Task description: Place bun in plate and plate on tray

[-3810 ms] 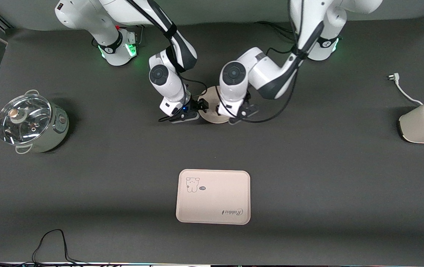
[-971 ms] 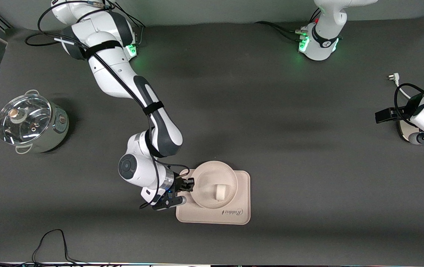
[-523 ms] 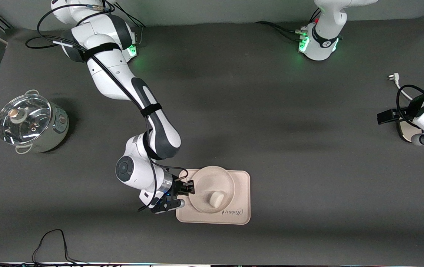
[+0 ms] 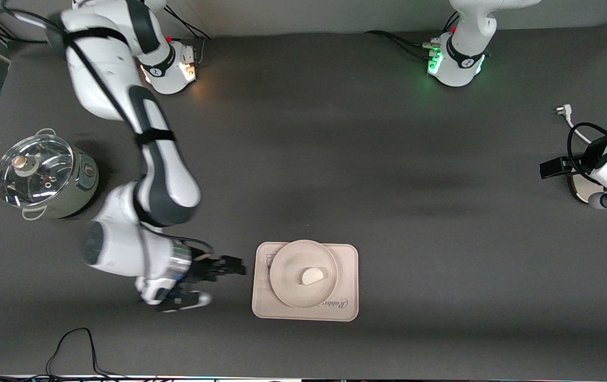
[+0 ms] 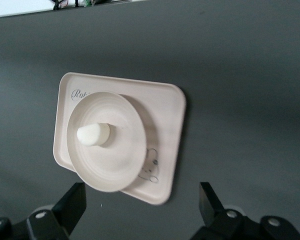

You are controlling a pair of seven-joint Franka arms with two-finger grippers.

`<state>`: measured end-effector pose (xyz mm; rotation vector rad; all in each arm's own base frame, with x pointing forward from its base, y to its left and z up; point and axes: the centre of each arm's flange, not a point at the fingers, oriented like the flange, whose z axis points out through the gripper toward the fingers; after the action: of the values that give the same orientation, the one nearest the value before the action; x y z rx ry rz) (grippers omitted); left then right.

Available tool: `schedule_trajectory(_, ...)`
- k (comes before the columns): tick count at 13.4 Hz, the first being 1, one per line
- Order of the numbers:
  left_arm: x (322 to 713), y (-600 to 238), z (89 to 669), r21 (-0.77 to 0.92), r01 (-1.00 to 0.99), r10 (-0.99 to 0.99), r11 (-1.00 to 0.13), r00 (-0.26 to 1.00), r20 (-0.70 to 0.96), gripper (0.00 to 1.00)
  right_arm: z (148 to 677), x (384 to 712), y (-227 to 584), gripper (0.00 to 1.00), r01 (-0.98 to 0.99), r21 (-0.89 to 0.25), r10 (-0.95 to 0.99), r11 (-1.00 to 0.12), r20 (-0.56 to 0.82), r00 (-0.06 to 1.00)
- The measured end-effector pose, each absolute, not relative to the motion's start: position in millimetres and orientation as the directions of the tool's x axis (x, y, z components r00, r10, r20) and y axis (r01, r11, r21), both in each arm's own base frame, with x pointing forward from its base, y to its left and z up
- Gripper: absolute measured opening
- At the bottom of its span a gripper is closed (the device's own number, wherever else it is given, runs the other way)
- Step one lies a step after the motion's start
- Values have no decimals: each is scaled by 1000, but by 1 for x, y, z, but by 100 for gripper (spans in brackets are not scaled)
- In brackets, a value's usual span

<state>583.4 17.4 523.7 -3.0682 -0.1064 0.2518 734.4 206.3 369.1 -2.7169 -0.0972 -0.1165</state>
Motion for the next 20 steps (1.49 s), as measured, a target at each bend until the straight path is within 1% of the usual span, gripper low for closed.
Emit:
schedule_trajectory(1,584,18,523,-66,64,74,-996,985,-157,100,396,724,173,100,78,-383,44,-921,97,994)
schedule_trajectory(3,585,18,523,-66,65,75,-996,985,-155,100,447,690,128,100,85,-306,71,-948,58,996)
schedule_trajectory(5,585,18,522,-66,65,75,-996,985,-155,100,503,651,96,100,101,-253,104,-962,2,995)
schedule_trajectory(7,586,19,521,-66,66,75,-996,985,-153,100,555,616,67,100,108,-192,114,-975,-22,993)
schedule_trajectory(9,587,19,521,-66,66,75,-996,986,-148,100,588,585,55,100,76,-127,82,-989,-45,996)
schedule_trajectory(12,586,24,526,-56,80,87,-995,986,-141,100,603,545,65,100,59,-43,62,-997,-51,997)
schedule_trajectory(16,571,24,550,-45,86,91,-995,988,-127,100,617,498,37,100,11,-29,12,-1000,-31,999)
schedule_trajectory(18,561,24,563,-46,87,92,-995,988,-126,100,614,488,22,100,-17,-30,-16,-999,-25,1000)
schedule_trajectory(20,559,24,564,-46,87,92,-995,988,-127,100,605,489,21,100,-22,-29,-21,-999,-32,999)
